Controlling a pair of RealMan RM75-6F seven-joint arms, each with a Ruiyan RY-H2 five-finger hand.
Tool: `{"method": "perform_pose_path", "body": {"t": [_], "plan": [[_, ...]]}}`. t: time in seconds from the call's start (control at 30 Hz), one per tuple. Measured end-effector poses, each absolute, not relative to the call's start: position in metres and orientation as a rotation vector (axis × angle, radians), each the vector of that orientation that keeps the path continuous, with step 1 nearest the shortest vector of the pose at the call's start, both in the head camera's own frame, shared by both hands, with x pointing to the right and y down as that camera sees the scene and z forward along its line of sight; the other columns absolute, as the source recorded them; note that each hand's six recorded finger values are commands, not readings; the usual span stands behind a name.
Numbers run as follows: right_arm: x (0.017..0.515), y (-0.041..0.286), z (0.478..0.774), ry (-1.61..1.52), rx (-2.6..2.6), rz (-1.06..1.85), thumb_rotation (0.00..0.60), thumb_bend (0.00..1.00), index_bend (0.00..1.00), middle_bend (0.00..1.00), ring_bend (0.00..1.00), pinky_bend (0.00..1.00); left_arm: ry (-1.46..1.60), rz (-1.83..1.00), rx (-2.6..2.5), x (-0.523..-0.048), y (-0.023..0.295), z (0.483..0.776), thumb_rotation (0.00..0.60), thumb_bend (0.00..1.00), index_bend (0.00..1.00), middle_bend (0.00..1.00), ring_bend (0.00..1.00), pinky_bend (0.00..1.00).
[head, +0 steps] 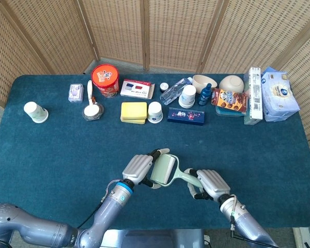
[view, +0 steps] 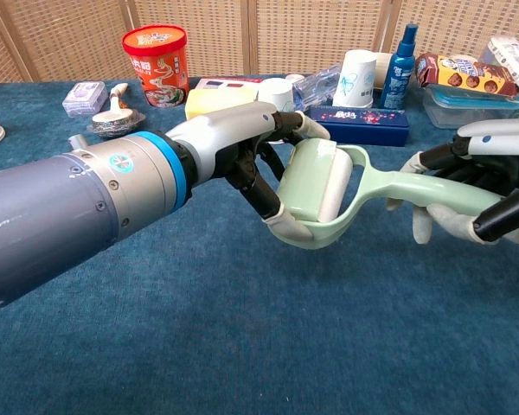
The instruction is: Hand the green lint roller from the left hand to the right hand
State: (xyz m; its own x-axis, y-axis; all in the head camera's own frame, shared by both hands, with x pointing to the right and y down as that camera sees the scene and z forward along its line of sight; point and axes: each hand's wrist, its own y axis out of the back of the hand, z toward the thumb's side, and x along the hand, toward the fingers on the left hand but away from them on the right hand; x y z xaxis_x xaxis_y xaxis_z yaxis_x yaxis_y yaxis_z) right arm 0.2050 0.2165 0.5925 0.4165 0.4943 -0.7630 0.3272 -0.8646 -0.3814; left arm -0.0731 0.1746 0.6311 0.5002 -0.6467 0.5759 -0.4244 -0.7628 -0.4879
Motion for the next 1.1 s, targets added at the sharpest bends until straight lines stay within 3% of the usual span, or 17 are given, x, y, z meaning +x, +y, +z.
{"method": "perform_pose_path", "body": {"t": [0.27,0.4,0.63,0.87,1.1], "plan": [[0.205,0.218,0.589,-0.748,-2.559,1.408,0.6,1.0,0.67,0.79,0.77,1.0,0.881,-1.132,-2.462,-0.077,0.173,0.631,0.6,0.0,0.2,0.27,0.19,0.4],[0.204,0.219,0.588,-0.757,-2.594,1.39,0.6,1.0,0.67,0.79,0.77,1.0,0.856,-1.134,-2.469,-0.077,0.174,0.632,0.6,0.0,0.19,0.12,0.12,0.4],[0.206,0.219,0.588,-0.762,-2.609,1.377,0.6,1.0,0.67,0.79,0.77,1.0,0.831,-1.131,-2.476,-0.077,0.175,0.632,0.6,0.0,0.17,0.01,0.04,0.4],[0.21,0.219,0.589,-0.773,-2.613,1.382,0.6,1.0,0.67,0.79,0.77,1.0,0.828,-1.116,-2.483,-0.081,0.171,0.627,0.6,0.0,0.17,0.0,0.01,0.39],[0.213,0.217,0.59,-0.78,-2.614,1.387,0.6,1.0,0.67,0.79,0.77,1.0,0.762,-1.131,-2.473,-0.092,0.168,0.622,0.6,0.0,0.11,0.0,0.0,0.23]]}}
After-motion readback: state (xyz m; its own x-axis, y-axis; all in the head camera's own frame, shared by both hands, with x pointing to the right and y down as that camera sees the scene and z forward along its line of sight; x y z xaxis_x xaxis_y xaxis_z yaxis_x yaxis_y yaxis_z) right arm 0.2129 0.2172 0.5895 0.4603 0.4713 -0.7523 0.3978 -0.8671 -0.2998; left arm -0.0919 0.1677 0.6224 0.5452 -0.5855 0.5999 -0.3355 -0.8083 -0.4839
